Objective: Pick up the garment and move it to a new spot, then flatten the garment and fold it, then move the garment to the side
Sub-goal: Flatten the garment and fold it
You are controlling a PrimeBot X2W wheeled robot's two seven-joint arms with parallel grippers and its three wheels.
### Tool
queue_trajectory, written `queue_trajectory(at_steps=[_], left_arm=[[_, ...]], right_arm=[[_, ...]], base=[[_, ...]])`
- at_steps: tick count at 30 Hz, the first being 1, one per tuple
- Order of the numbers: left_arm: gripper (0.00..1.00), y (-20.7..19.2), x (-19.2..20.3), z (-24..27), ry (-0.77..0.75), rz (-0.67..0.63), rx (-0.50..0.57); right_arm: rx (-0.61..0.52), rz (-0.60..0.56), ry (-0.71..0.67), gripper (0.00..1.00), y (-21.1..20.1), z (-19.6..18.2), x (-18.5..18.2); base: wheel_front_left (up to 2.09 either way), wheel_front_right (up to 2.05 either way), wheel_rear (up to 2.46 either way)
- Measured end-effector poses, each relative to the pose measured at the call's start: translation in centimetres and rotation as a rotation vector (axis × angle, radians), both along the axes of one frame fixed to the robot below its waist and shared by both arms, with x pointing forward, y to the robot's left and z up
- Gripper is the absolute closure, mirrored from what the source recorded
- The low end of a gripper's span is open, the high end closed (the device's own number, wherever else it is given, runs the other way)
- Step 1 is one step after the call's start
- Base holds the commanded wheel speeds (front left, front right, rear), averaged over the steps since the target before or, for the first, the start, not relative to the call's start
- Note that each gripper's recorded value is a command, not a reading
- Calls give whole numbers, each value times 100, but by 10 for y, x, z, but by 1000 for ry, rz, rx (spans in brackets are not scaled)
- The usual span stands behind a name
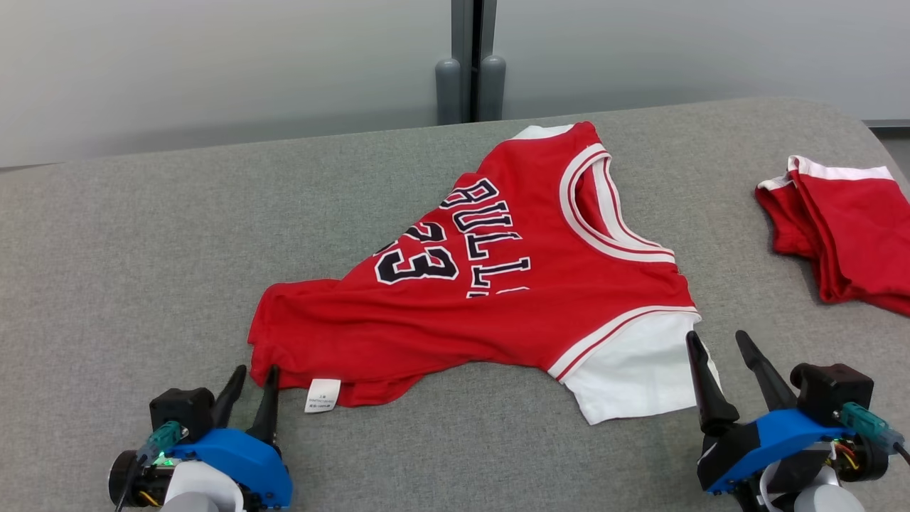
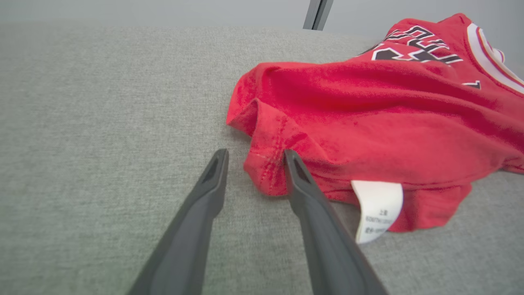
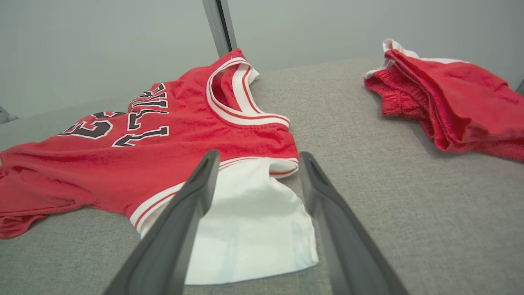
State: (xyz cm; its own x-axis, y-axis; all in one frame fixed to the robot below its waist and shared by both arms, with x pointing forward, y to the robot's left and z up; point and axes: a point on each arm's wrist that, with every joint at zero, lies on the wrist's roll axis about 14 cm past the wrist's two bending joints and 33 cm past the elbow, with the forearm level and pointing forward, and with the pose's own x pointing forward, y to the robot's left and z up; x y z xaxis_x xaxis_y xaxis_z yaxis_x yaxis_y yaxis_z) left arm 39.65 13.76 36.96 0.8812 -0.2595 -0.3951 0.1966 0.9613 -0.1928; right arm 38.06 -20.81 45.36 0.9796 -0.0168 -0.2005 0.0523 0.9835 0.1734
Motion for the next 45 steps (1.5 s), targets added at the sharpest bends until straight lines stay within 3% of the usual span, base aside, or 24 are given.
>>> queue_trajectory(at_steps=[8,18,24,25,26,27,33,38,45], left_arm=[[100,-6,1,0,-6,-30,-7],[100,-3,-2,-1,-9,-18,-19],[100,-3,-6,-4,3,-14,-31],[100,-3,-6,-4,1,-13,-32],[100,-3,-5,-3,0,-10,-35],[100,-3,-5,-2,-2,-5,-41],[100,-7,3,17,-55,21,-110],[100,-7,20,64,-198,22,-165],[100,-12,43,159,-412,7,-293]], right_arm=[[20,9,101,0,3,-25,-1],[-7,-41,352,0,-21,-71,-17],[6,3,449,0,-7,-90,-17],[6,7,452,7,-6,-91,-16],[11,11,452,67,-5,-91,-15],[15,15,446,100,-3,-91,-14],[79,26,364,100,8,-71,-1],[205,-14,122,100,-1,-3,20],[232,12,-161,100,-11,104,19]], base=[[0,0,0],[0,0,0],[0,0,0],[0,0,0],[0,0,0],[0,0,0],[0,0,0],[0,0,0],[0,0,0]])
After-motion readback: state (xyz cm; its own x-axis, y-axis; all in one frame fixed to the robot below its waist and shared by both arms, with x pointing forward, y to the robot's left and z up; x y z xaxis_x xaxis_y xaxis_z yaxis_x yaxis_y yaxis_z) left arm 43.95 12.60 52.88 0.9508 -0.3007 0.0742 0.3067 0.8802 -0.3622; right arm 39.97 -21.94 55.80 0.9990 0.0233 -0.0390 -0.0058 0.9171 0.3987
